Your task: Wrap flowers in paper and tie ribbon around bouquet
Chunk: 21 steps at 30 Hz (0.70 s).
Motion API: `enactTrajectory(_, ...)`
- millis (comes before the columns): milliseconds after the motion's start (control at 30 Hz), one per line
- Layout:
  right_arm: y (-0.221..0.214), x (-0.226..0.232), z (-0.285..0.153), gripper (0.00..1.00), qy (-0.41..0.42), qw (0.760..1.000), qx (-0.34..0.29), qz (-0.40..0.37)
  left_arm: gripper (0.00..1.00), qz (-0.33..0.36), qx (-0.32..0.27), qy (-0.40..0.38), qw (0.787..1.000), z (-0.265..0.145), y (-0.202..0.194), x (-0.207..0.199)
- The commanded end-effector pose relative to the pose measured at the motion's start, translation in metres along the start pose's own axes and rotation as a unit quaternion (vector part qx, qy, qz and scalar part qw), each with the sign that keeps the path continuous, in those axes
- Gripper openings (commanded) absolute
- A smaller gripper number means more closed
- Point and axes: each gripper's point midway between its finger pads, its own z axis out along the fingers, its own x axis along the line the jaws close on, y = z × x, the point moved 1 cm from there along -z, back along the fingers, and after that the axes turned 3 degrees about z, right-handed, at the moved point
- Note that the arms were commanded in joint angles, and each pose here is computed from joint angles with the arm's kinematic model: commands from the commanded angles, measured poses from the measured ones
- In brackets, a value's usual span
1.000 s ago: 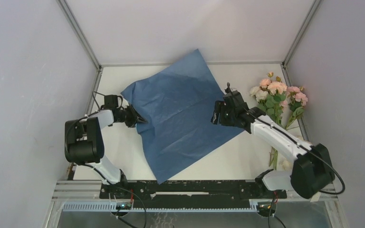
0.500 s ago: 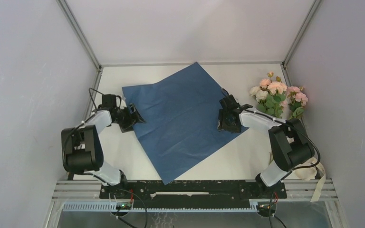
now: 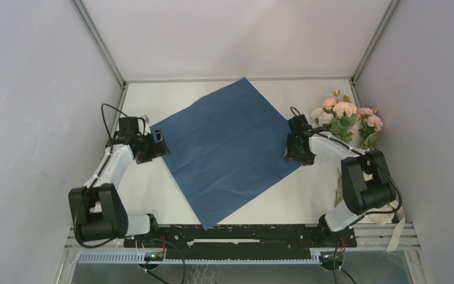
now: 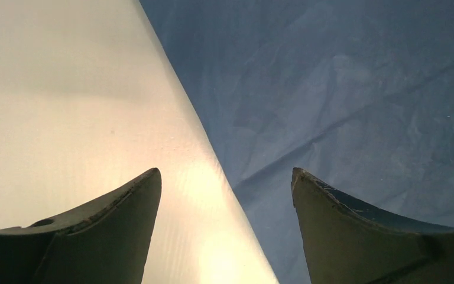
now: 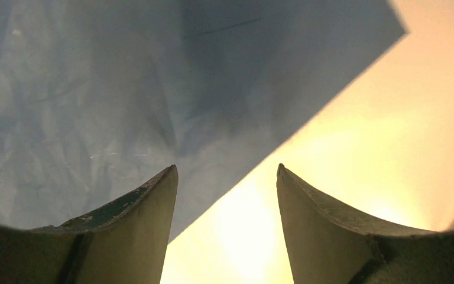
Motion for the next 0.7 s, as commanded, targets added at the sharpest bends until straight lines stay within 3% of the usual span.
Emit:
enactTrajectory(0,0.022,-0.027,-0.028,0.71,-0.001,0.999,-0.041,0.022,0.85,0.066,-0.100,0.024,0.992,-0.045,0.035,0.001)
enactTrajectory(100,0.036,-0.037,-0.046,0.70,0.017,0.996,-0.069,0.048,0.82,0.105,-0.139,0.009,0.985,-0.057,0.043,-0.006)
enactTrajectory(200,0.044,-0.039,-0.059,0.69,0.041,0.993,-0.089,0.063,0.74,0.108,-0.137,0.002,0.985,-0.042,0.040,-0.005)
enactTrajectory(300,0.046,-0.039,-0.059,0.69,0.054,0.992,-0.087,0.070,0.66,0.098,-0.073,-0.004,0.993,-0.008,0.027,-0.008)
enactTrajectory(433,0.044,-0.038,-0.042,0.70,0.070,0.993,-0.053,0.083,0.65,0.106,0.018,-0.006,0.994,0.030,0.003,-0.018)
enactTrajectory(667,0.035,-0.026,-0.008,0.70,0.091,0.992,0.003,0.092,0.64,0.181,0.088,-0.043,0.979,0.060,-0.040,-0.064)
